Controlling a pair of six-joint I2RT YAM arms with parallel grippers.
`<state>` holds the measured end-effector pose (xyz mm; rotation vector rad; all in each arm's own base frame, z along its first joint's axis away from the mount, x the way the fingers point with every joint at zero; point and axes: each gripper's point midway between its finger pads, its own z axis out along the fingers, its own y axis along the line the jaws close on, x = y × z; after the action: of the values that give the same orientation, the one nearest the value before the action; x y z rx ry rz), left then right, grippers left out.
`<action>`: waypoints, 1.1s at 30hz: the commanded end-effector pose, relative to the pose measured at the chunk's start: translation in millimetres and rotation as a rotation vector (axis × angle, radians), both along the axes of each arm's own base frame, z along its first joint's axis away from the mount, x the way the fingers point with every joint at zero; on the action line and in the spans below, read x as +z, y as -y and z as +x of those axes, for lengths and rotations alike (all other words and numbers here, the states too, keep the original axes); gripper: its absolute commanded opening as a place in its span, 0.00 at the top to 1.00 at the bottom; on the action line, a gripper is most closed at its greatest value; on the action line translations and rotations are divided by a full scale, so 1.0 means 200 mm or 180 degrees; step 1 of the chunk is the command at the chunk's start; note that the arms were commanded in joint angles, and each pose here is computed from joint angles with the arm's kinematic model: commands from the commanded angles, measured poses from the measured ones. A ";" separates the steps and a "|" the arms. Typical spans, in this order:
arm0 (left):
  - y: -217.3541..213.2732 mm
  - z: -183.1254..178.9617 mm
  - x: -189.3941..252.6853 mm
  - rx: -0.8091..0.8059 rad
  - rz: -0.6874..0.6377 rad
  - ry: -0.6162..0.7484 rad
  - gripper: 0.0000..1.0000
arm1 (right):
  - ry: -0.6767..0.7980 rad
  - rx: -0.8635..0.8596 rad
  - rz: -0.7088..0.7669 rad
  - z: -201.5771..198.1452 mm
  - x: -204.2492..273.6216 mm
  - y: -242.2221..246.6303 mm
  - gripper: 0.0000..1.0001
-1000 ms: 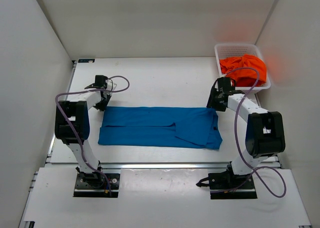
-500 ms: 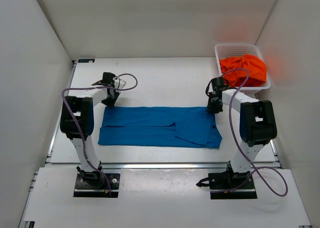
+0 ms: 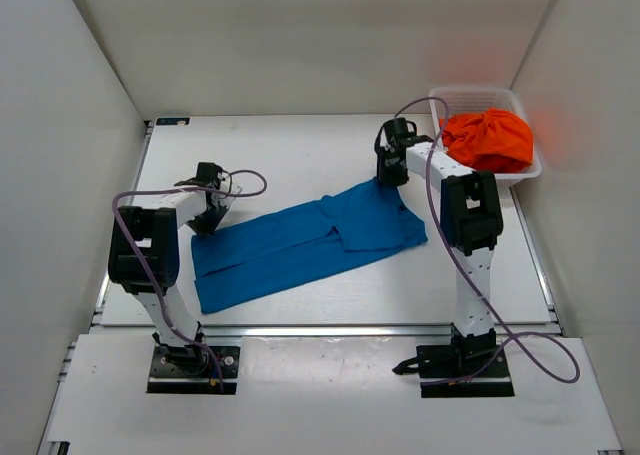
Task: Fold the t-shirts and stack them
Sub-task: Rotate the tshirt 90 degrees
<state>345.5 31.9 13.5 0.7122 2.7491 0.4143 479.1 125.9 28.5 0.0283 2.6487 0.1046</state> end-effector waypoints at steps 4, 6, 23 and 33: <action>-0.02 -0.36 -0.03 0.0162 -0.0088 -0.0701 0.97 | 0.0868 0.0034 0.0470 0.37 0.51 -0.08 0.59; -0.02 -0.39 -0.02 0.0244 -0.0148 -0.0710 0.97 | 0.0962 -0.0018 0.0464 0.35 0.62 -0.03 0.59; 0.09 -0.47 0.00 0.0338 -0.0301 -0.0429 0.94 | 0.0159 -0.1664 0.0763 -0.63 0.20 0.37 0.62; 0.12 -0.52 -0.01 -0.0206 0.0185 -0.0372 0.95 | 0.0494 -0.2158 0.1108 -0.74 0.17 0.43 0.59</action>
<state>245.2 13.6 11.2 0.7801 2.8679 0.4365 312.6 54.1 27.1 0.8830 2.5255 0.2519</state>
